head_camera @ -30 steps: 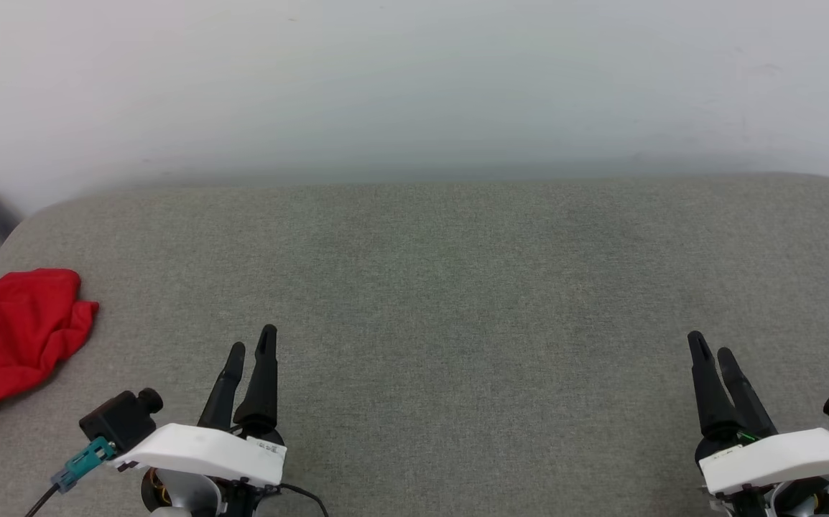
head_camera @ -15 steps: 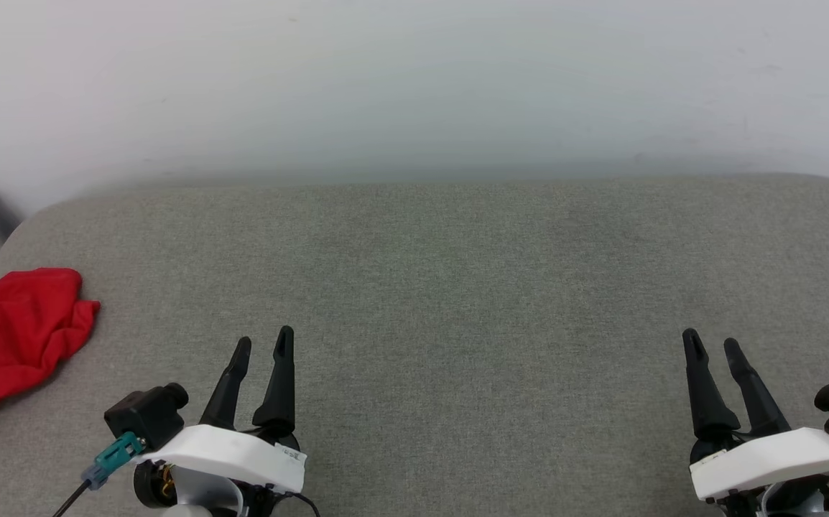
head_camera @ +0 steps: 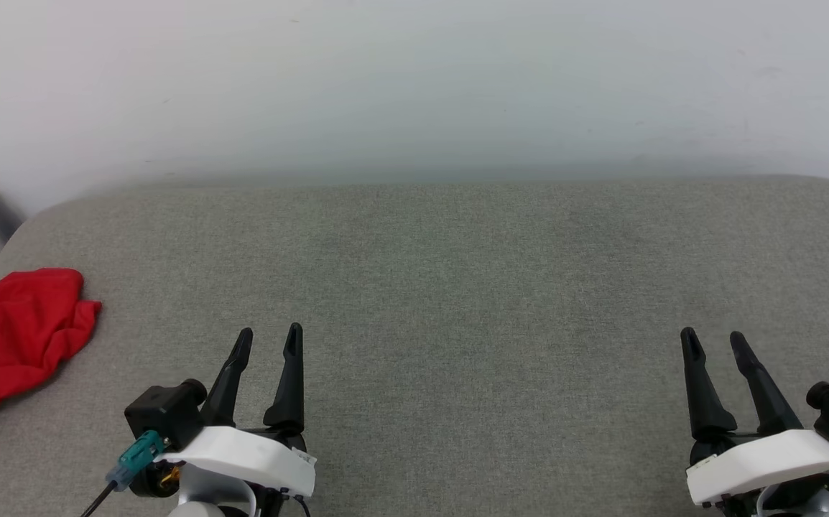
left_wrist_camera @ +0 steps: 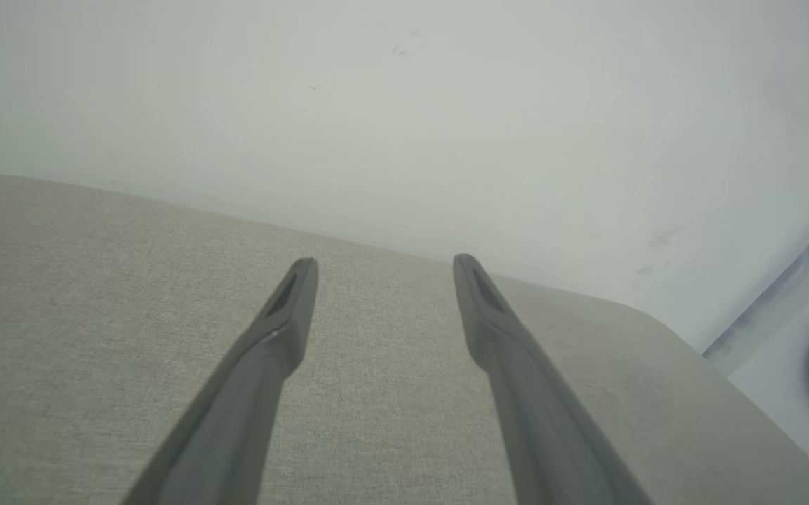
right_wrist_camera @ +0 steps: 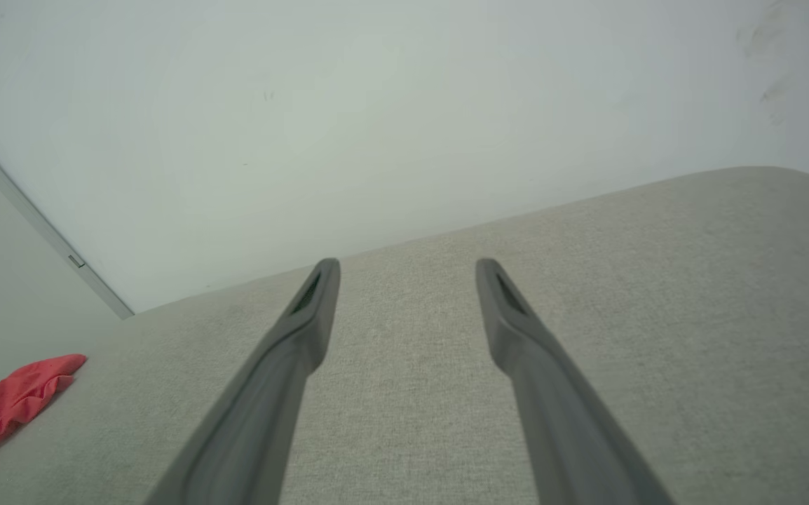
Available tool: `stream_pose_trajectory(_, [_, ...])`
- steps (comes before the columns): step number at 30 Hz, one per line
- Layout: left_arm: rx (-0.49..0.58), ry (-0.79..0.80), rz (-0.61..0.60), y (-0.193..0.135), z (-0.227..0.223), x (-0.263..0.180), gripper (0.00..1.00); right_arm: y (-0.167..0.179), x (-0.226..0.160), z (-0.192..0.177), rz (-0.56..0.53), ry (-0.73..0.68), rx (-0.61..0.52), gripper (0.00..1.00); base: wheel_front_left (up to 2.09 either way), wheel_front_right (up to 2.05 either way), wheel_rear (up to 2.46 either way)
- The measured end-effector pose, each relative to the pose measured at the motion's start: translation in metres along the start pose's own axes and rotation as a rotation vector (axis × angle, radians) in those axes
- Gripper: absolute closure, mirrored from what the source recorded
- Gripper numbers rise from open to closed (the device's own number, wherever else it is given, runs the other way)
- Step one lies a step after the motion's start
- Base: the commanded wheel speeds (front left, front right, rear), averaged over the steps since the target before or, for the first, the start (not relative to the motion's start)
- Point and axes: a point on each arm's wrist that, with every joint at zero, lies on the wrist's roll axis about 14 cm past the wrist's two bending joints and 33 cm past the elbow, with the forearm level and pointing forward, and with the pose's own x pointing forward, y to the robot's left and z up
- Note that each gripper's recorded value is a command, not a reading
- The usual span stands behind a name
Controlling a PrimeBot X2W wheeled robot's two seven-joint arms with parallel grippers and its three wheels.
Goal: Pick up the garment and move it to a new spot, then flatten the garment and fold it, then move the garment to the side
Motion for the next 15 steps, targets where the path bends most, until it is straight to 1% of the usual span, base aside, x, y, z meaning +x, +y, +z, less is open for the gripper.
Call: stream_pose_trajectory(15, [0.152,-0.021,-0.027,-0.0063,0.0026,-0.0007,0.0,0.0006,-0.001,0.0046,0.008,-0.007,-0.148,0.0,0.0,0.0,0.0])
